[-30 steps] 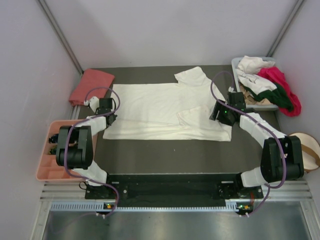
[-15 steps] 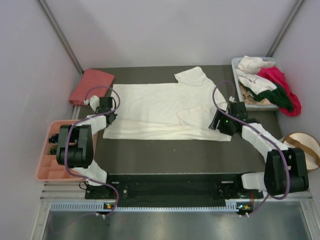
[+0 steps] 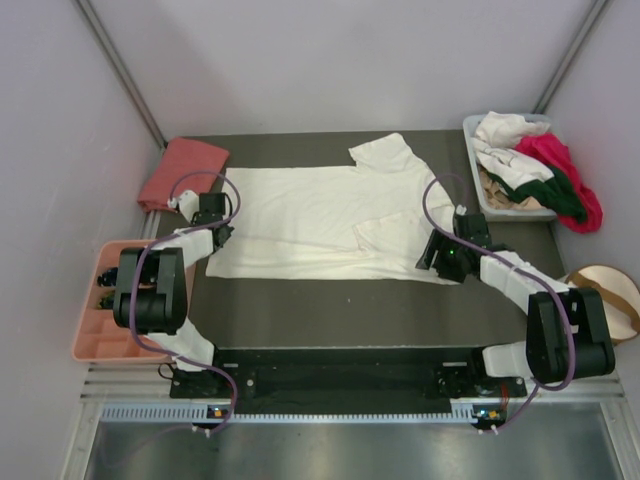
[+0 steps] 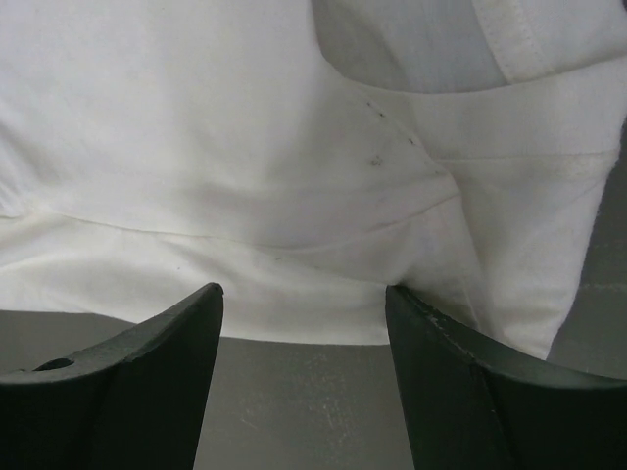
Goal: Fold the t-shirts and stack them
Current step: Grap the side of the flattened tshirt furthest away from the robot with both arms
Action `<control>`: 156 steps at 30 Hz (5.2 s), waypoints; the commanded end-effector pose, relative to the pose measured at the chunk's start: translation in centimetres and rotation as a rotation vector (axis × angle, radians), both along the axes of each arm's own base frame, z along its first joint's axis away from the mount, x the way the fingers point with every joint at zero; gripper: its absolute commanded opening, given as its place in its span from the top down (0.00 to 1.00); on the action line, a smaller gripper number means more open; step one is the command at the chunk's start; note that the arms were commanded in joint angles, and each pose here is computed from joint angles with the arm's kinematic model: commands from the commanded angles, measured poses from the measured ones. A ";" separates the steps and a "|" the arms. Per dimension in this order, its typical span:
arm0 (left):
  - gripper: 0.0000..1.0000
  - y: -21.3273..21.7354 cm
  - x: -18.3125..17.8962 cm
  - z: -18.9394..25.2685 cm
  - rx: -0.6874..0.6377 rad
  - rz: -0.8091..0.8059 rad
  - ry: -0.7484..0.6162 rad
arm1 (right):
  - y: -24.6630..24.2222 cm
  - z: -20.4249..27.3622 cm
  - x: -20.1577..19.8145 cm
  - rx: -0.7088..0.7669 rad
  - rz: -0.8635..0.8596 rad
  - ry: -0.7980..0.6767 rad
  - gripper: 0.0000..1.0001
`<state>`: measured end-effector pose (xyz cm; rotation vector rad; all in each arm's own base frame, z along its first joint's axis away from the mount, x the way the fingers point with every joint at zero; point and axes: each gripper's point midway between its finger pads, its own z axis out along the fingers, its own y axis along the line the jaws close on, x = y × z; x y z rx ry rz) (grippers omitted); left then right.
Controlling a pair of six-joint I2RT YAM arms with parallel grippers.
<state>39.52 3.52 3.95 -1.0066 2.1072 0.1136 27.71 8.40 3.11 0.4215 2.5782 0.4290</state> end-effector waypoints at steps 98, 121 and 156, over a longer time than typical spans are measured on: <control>0.06 -3.1 -1.7 5.0 -0.029 -0.037 -0.121 | -5.8 2.4 -1.1 -0.262 -0.195 0.005 0.33; 0.06 -2.9 -1.9 5.0 -0.015 -0.031 -0.114 | -5.2 0.2 -0.5 -0.257 -0.170 0.076 0.56; 0.05 -2.4 -2.3 5.1 0.001 -0.013 -0.106 | -7.9 3.7 -5.3 -0.312 -0.345 0.098 1.00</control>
